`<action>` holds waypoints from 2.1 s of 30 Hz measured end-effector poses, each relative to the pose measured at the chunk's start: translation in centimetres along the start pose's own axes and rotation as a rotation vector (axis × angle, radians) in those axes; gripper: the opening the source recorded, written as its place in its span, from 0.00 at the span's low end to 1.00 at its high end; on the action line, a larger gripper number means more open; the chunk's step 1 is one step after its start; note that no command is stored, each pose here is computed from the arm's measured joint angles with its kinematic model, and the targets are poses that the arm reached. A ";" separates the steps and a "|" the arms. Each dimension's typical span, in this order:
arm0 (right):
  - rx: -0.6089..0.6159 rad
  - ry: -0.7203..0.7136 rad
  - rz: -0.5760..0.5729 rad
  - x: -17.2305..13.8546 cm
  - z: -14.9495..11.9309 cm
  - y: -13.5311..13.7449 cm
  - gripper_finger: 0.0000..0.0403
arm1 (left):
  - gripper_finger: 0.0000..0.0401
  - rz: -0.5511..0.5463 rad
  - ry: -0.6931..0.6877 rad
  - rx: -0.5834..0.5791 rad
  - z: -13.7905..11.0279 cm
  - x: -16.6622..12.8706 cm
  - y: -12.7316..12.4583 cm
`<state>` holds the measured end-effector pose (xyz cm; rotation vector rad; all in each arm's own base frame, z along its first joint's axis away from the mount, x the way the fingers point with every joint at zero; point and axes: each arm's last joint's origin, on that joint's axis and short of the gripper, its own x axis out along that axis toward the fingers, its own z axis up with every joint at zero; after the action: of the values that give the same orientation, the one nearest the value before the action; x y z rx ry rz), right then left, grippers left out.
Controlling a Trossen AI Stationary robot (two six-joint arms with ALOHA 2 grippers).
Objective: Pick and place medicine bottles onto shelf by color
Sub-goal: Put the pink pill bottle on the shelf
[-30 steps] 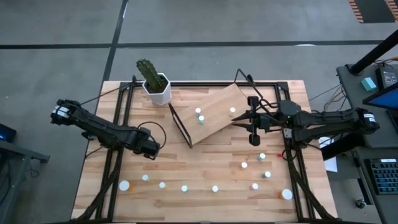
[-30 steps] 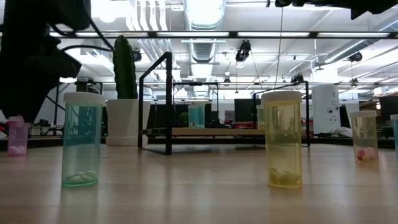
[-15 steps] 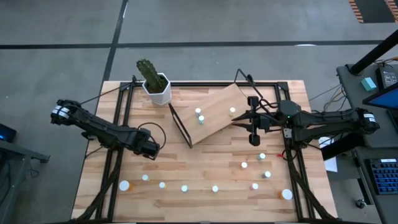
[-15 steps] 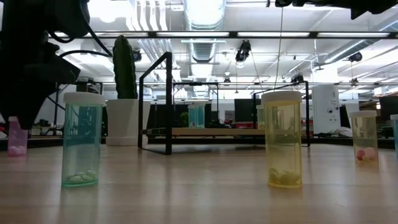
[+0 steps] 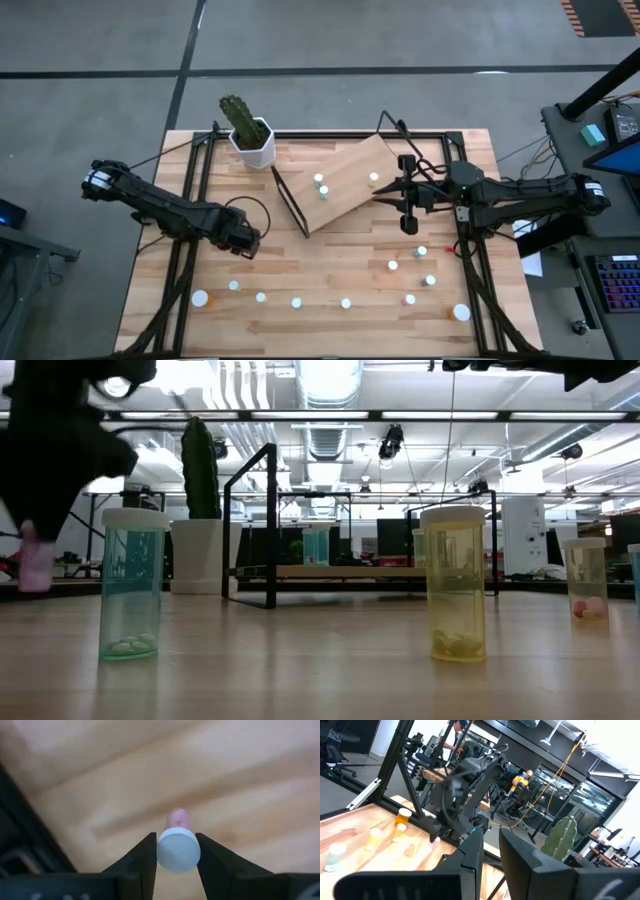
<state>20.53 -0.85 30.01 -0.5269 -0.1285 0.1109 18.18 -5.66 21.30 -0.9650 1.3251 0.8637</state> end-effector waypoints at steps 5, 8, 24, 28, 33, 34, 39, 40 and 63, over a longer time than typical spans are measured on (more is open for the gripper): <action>-0.001 0.000 -0.001 0.0 0.0 0.0 0.13 | 0.28 -0.163 0.033 0.036 0.0 -4.0 -2.2; 0.001 0.001 0.000 0.0 0.0 0.0 0.13 | 0.29 -0.283 0.030 0.047 0.1 -6.8 -3.4; 0.002 0.005 0.002 0.0 -0.1 0.0 0.13 | 0.29 -0.971 -0.499 0.334 1.4 -18.4 -9.3; 0.002 0.005 0.002 0.0 -0.1 0.0 0.13 | 0.29 -0.950 -0.580 0.377 2.5 -19.5 -10.9; 0.002 0.005 0.002 0.0 -0.1 0.0 0.13 | 0.29 -0.803 -0.599 0.441 4.8 -20.0 -12.7; 0.002 0.006 0.003 0.0 -0.1 0.0 0.13 | 0.29 -0.751 -0.594 0.453 5.3 -19.9 -13.0; 0.004 0.018 0.009 0.0 -0.2 0.1 0.13 | 0.29 -0.496 -0.556 0.536 8.0 -19.0 -13.8; 0.004 0.018 0.010 0.0 -0.2 0.1 0.13 | 0.29 -0.452 -0.551 0.547 8.5 -18.5 -14.1; -0.008 0.019 0.010 0.0 -0.2 0.1 0.13 | 0.29 -0.165 -0.361 0.608 14.3 -7.3 -18.8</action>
<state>20.54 -0.85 29.81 -0.5365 -0.1077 0.1148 40.44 0.77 29.92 -0.4072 1.0777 0.4341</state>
